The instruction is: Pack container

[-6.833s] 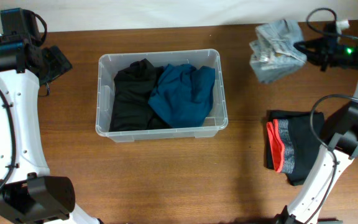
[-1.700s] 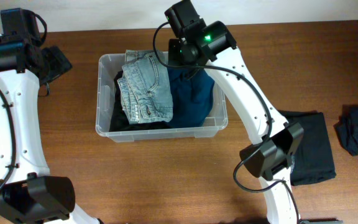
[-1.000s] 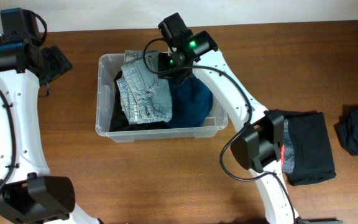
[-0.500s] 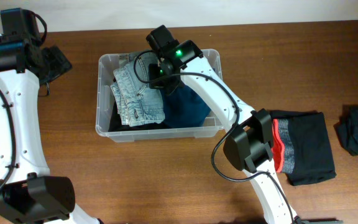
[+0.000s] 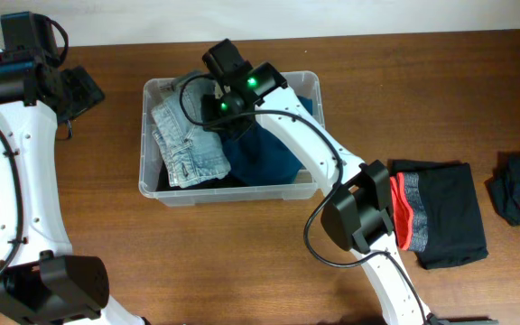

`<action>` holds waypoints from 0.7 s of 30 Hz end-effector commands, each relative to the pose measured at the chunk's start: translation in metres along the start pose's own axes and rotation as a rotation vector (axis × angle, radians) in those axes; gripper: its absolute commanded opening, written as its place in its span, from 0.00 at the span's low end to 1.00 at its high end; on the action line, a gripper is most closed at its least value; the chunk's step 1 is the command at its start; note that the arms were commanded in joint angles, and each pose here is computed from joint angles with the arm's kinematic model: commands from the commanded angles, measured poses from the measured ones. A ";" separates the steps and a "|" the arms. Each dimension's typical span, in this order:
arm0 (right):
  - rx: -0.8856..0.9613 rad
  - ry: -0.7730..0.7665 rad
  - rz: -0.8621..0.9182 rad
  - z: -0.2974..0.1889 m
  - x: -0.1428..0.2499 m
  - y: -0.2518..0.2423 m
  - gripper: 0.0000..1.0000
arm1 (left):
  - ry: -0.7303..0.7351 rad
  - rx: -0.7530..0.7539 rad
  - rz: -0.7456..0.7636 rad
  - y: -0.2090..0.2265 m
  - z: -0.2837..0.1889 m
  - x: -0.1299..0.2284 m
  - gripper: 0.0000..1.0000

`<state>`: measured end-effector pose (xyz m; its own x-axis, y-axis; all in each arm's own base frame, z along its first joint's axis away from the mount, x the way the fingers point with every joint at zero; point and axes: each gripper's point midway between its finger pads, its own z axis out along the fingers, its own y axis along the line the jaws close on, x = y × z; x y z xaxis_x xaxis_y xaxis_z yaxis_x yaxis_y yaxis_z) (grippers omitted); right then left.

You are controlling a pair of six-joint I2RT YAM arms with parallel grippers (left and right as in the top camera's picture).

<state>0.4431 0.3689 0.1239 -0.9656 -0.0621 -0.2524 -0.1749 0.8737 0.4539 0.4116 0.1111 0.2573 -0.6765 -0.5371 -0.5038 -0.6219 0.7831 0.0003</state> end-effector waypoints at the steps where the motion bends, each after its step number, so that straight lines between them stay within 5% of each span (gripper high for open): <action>1: -0.074 0.074 0.012 0.012 0.014 0.010 0.04 | -0.023 0.005 -0.019 0.003 -0.009 -0.004 0.99; 7: 0.047 0.057 0.037 0.010 0.012 -0.017 0.04 | -0.023 0.005 -0.019 0.003 -0.009 -0.004 0.99; 15: 0.459 -0.004 0.074 -0.025 0.004 -0.104 0.04 | -0.023 0.005 -0.019 0.003 -0.009 -0.004 0.99; 21: 0.515 -0.047 0.040 -0.061 -0.012 -0.116 0.04 | -0.023 0.005 -0.019 0.003 -0.009 -0.004 0.99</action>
<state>0.4441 0.2565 0.1062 -0.9802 -0.0044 -0.1978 -0.0141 0.9988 0.0477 0.4116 0.1111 0.2573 -0.6765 -0.5371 -0.5038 -0.6219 0.7831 0.0003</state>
